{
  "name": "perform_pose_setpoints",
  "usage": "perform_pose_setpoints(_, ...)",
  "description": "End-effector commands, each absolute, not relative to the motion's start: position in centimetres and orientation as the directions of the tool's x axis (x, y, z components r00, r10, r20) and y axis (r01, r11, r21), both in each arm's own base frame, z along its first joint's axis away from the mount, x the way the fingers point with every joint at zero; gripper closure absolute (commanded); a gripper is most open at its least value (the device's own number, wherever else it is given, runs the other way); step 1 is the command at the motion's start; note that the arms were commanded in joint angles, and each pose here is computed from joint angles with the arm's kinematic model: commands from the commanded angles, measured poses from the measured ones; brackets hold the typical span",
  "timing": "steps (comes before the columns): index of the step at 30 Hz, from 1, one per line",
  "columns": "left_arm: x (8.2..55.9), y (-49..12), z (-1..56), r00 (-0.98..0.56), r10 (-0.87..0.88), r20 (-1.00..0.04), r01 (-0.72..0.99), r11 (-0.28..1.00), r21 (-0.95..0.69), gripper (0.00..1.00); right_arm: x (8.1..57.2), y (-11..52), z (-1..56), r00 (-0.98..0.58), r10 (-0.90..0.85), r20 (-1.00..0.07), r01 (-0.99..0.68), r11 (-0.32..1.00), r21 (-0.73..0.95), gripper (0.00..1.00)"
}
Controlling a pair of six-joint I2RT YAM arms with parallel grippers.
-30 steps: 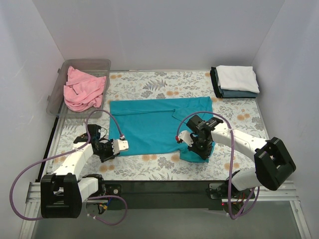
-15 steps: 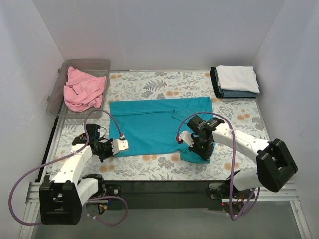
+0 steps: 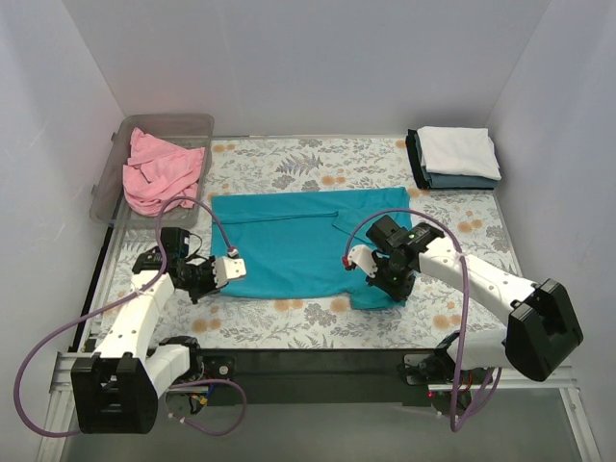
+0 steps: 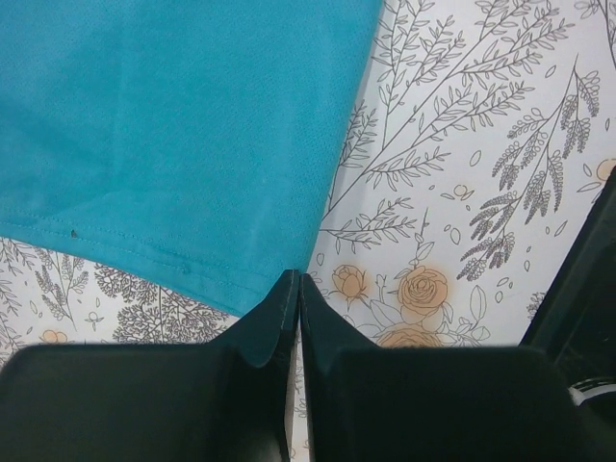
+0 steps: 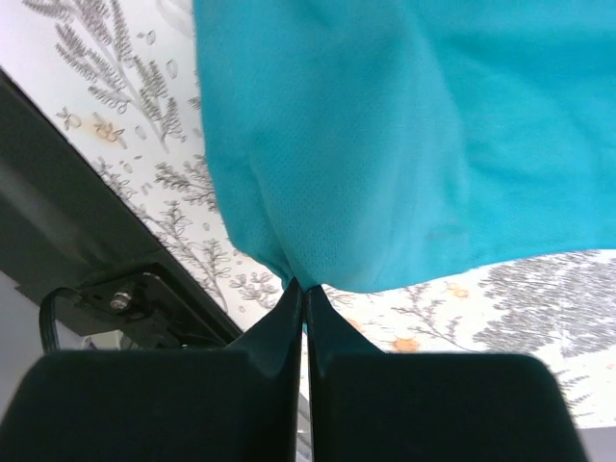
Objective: Fold and stack the t-shirts
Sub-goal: Fold the tshirt
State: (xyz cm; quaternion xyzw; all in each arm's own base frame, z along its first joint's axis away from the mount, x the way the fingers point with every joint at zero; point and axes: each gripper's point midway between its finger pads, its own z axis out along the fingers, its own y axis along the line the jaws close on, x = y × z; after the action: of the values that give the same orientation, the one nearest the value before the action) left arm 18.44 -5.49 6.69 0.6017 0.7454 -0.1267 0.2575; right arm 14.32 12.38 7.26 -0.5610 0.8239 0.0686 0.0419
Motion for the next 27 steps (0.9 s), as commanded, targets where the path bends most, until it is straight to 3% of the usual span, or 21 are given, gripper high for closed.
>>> perform_pose_setpoints(1, 19.9, -6.4, 8.4, -0.151, 0.796, -0.586, 0.951, 0.279, 0.133, 1.00, 17.2, 12.3, 9.9, -0.345, -0.915, -0.209, -0.932, 0.360, -0.034, 0.99)
perform_pose_setpoints(7, 22.5, -6.7, 9.7, -0.209, 0.756, -0.620, 0.929, 0.352, 0.116, 1.00, 21.9, 13.0, 12.8, -0.294, -0.920, -0.260, -0.937, 0.331, -0.114, 0.99)
perform_pose_setpoints(12, 26.2, -7.4, 12.6, -0.218, 0.699, -0.681, 0.900, 0.414, 0.137, 1.00, 24.4, 12.9, 13.3, -0.289, -0.928, -0.237, -0.933, 0.328, -0.146, 0.99)
perform_pose_setpoints(27, 34.8, -5.3, 14.0, -0.270, 0.638, -0.721, 0.810, 0.556, 0.189, 1.00, 32.9, 13.1, 14.9, -0.294, -0.922, -0.253, -0.914, 0.349, -0.209, 0.99)
